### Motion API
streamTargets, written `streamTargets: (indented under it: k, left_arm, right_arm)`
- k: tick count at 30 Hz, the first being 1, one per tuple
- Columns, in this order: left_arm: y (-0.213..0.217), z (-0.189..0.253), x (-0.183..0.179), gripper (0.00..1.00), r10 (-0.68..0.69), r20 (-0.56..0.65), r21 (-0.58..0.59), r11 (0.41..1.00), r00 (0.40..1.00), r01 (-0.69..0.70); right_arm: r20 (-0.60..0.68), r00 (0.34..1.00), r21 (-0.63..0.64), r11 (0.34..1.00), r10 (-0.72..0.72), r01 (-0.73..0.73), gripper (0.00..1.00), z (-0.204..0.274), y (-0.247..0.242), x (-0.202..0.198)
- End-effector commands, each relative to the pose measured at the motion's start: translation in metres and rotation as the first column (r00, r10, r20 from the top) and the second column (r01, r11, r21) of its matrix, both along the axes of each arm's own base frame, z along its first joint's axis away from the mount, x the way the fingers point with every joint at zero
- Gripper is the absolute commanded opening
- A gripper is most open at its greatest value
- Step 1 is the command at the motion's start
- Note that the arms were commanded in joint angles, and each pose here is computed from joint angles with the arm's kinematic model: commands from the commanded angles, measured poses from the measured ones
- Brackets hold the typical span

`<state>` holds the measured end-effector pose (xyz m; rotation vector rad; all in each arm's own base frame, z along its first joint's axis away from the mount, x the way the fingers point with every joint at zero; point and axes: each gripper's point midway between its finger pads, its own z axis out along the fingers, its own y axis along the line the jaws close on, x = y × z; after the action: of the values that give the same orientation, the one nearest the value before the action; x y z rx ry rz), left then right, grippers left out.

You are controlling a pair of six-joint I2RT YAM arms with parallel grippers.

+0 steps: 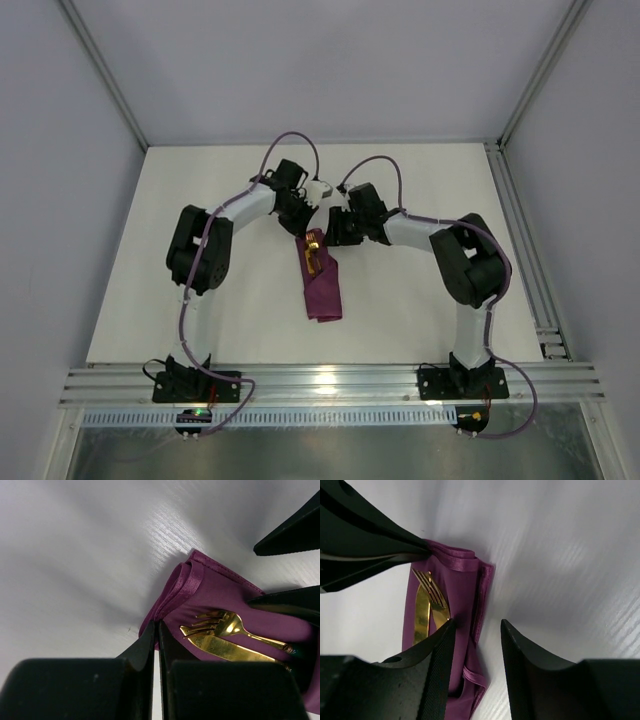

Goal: Fold the napkin into a case and place the utensils inside
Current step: Place the smaller rectangle-folded napkin at the corner of the board.

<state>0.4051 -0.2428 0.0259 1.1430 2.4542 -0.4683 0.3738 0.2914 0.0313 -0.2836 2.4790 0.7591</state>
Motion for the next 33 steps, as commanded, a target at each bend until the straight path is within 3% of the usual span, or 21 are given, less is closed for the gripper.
streamTargets:
  k: [1, 11, 16, 17, 19, 20, 23, 29, 33]
  left_arm:
    - [0.005, -0.003, 0.005, 0.0, -0.006, 0.017, 0.055, 0.998, 1.0, 0.005]
    - [0.002, -0.008, 0.01, 0.04, 0.007, 0.029, 0.083, 0.997, 1.0, -0.009]
    - [0.008, 0.0, 0.019, 0.11, 0.03, 0.072, 0.114, 0.993, 0.997, -0.038]
    - [0.01, 0.0, 0.02, 0.15, 0.033, 0.08, 0.124, 0.991, 0.996, -0.043]
    - [0.016, 0.008, 0.024, 0.23, 0.047, 0.108, 0.146, 0.987, 0.993, -0.062]
    - [0.017, 0.011, 0.025, 0.31, 0.05, 0.117, 0.152, 0.986, 0.992, -0.068]
    - [0.026, 0.029, 0.03, 0.43, 0.07, 0.172, 0.177, 0.979, 0.983, -0.1]
    - [0.051, 0.071, 0.032, 0.52, 0.107, 0.296, 0.218, 0.96, 0.949, -0.176]
    - [0.064, 0.085, 0.025, 0.52, 0.12, 0.32, 0.219, 0.956, 0.94, -0.196]
  right_arm:
    - [0.02, 0.999, 0.122, 0.992, -0.031, 0.028, 0.45, 0.021, 0.016, 0.02]
    - [-0.047, 0.997, 0.14, 0.988, -0.059, 0.065, 0.36, -0.002, 0.02, 0.03]
    - [-0.076, 0.994, 0.152, 0.985, -0.074, 0.085, 0.17, -0.009, 0.021, 0.032]
    - [-0.086, 0.992, 0.15, 0.983, -0.094, 0.106, 0.09, -0.009, 0.017, 0.033]
    - [-0.089, 0.988, 0.136, 0.981, -0.126, 0.138, 0.04, -0.009, 0.01, 0.036]
    - [-0.091, 0.985, 0.133, 0.979, -0.146, 0.157, 0.04, -0.009, 0.004, 0.039]
    - [-0.101, 0.978, 0.12, 0.973, -0.184, 0.196, 0.04, -0.011, -0.01, 0.037]
    - [-0.1, 0.955, 0.079, 0.954, -0.28, 0.288, 0.04, -0.008, -0.056, 0.035]
    - [-0.101, 0.936, 0.068, 0.936, -0.338, 0.345, 0.04, -0.005, -0.088, 0.039]
